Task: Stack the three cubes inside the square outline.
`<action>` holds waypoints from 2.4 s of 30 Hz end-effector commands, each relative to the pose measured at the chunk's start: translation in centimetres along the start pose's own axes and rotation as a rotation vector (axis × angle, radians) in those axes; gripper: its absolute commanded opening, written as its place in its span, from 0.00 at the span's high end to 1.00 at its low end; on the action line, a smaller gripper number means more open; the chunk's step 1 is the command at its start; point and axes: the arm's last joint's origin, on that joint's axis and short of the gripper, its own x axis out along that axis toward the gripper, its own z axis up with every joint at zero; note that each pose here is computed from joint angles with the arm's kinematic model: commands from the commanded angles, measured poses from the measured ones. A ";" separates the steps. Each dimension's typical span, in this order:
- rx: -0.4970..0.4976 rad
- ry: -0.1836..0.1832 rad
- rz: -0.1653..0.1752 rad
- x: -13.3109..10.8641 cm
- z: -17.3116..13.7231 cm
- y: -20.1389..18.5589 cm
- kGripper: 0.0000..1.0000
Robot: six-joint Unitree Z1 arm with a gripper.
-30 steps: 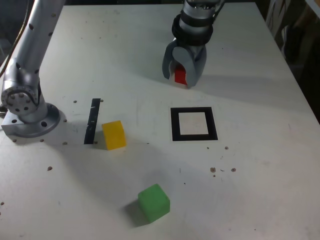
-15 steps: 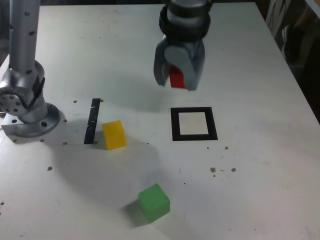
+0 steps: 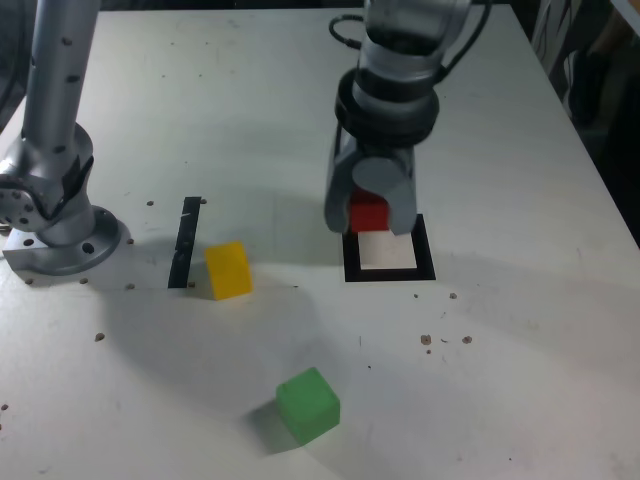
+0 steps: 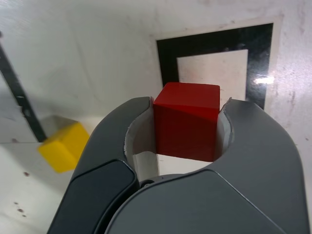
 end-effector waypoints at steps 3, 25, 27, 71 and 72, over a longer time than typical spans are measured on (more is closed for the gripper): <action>-0.004 0.010 -0.018 0.9 0.7 -0.3 0.70; 0.022 0.021 0.010 2.7 2.2 -0.5 0.52; 0.023 0.022 0.014 2.8 2.2 -0.4 0.39; -0.103 0.174 -0.037 -1.4 -15.6 -5.6 0.00; -0.110 0.163 -0.048 -1.0 -16.0 -5.3 0.00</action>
